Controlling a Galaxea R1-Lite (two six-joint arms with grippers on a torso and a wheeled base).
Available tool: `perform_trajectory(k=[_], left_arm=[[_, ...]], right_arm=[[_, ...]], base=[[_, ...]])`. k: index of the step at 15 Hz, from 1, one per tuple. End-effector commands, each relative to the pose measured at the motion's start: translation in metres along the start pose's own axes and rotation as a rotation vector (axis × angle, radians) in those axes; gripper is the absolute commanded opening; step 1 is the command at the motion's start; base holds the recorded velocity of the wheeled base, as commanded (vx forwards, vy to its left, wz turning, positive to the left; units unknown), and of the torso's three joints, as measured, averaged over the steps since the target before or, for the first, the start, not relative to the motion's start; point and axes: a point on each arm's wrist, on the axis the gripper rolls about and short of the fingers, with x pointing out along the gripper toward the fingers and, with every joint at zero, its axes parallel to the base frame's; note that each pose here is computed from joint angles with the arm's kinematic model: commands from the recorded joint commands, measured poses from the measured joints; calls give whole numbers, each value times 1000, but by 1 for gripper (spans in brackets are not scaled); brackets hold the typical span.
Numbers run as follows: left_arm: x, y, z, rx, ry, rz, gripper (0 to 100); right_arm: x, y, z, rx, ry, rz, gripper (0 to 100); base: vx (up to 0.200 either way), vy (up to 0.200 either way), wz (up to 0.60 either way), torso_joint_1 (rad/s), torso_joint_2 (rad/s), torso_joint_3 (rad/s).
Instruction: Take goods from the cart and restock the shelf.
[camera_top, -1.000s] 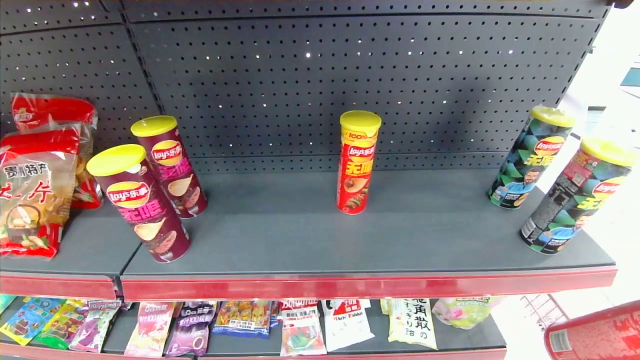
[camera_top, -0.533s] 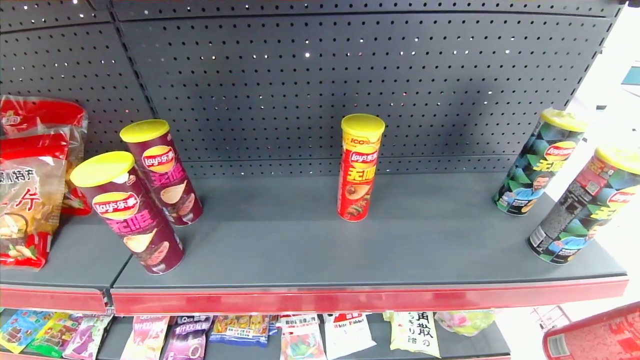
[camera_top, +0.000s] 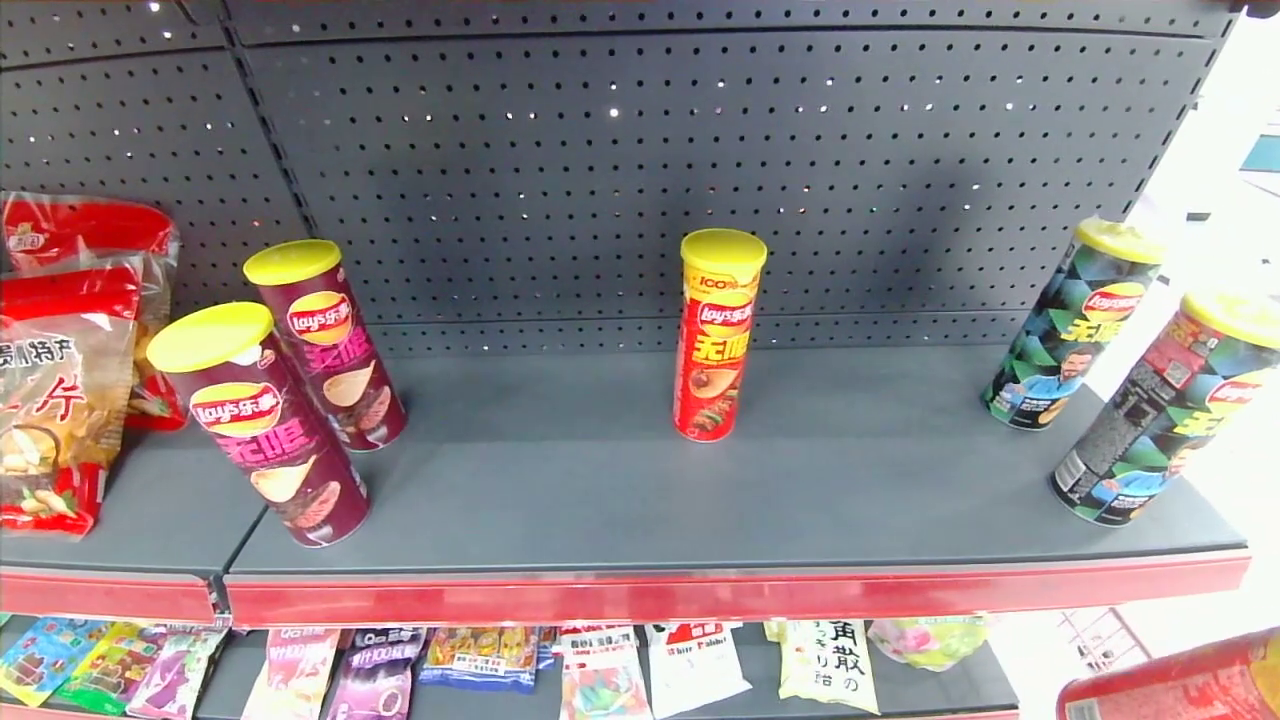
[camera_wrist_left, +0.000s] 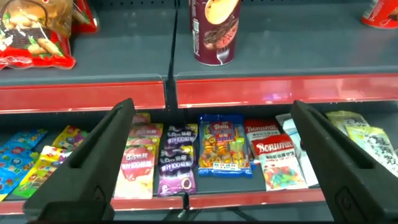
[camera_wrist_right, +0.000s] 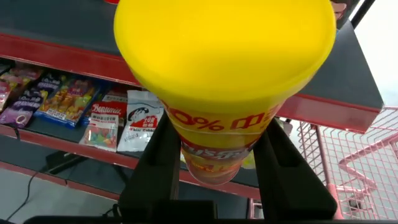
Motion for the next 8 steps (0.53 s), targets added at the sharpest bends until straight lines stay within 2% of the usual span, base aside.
perform_trajectory(k=[1,2,3,4,5,6,7,8], left_arm=[[1,-1,10,13,0,-72,100],[2,-2,73,-16,-52,-253,100],[21,-3,140,-133,-48,-341,100],[31,-4,164,-147,-48,-399,100],[47,-10,170,-102,5,-617,100],[57,-13,169,-69,42,-730,100],[91,-22,168,-32,127,-866,100],[119,-29,174,-6,149,-903,100]], right_arm=[[-3,4,-18,-4,-20,52,0],[-3,4,-26,-5,-15,53,0],[-3,4,-26,-1,-4,43,0],[-2,4,-26,-2,2,42,0],[-1,4,-26,1,17,35,0],[-1,4,-26,4,18,27,0],[-2,4,-26,2,11,19,0],[-2,4,-26,2,7,10,0]], base=[[0,0,0,0,0,0],[0,0,0,0,0,0],[0,0,0,0,0,0],[0,0,0,0,0,0],[0,0,0,0,0,0],[0,0,0,0,0,0],[0,0,0,0,0,0],[0,0,0,0,0,0]])
